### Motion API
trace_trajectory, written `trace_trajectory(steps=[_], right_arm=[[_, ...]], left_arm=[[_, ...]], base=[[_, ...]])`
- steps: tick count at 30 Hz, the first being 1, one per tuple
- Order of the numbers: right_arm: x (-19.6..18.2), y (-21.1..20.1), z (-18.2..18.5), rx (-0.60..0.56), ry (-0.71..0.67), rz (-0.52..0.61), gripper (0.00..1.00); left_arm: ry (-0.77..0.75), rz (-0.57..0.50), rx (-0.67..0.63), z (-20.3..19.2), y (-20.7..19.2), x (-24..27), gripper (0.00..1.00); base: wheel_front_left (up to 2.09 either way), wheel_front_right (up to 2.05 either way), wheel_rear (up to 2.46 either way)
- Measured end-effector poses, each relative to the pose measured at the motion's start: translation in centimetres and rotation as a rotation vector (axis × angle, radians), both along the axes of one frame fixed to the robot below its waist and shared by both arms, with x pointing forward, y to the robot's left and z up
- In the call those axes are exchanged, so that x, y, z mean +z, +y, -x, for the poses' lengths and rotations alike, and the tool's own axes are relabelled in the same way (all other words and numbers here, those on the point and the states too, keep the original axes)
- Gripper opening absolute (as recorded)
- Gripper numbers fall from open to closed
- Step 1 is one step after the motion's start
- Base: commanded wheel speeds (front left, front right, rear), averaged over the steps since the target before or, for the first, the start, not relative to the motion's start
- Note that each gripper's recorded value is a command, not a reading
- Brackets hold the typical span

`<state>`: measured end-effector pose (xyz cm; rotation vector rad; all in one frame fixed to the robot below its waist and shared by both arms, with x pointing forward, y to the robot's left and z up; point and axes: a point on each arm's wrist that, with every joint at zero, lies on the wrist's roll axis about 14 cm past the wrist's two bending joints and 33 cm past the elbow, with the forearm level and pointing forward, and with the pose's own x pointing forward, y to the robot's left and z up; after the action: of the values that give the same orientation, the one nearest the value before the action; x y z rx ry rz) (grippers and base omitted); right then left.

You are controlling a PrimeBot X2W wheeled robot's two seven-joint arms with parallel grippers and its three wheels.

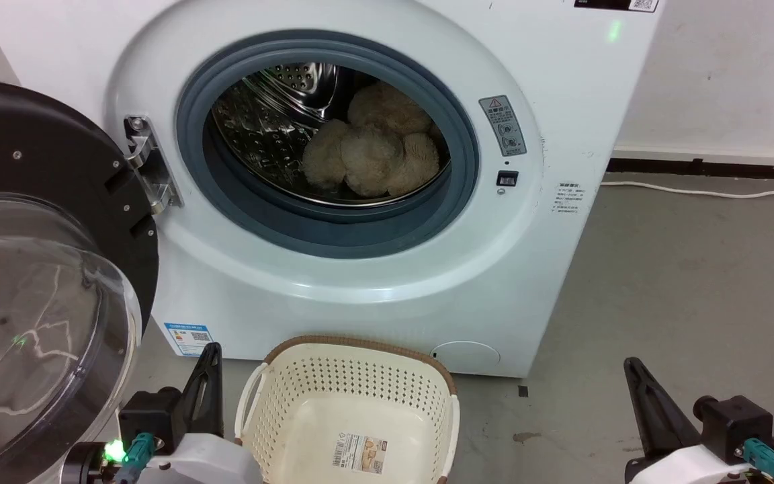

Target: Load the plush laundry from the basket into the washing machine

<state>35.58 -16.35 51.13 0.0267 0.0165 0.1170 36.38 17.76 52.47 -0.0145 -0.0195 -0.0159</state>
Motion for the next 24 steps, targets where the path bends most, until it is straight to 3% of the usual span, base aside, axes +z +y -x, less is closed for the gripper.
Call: trace_trajectory(steps=[24], right_arm=[[0.46,0.19,-0.63,0.007,0.001,0.038,0.0]], left_arm=[[0.02,-0.035,0.007,-0.31,0.07,-0.16,0.0]], base=[[0.0,0.0,0.0]])
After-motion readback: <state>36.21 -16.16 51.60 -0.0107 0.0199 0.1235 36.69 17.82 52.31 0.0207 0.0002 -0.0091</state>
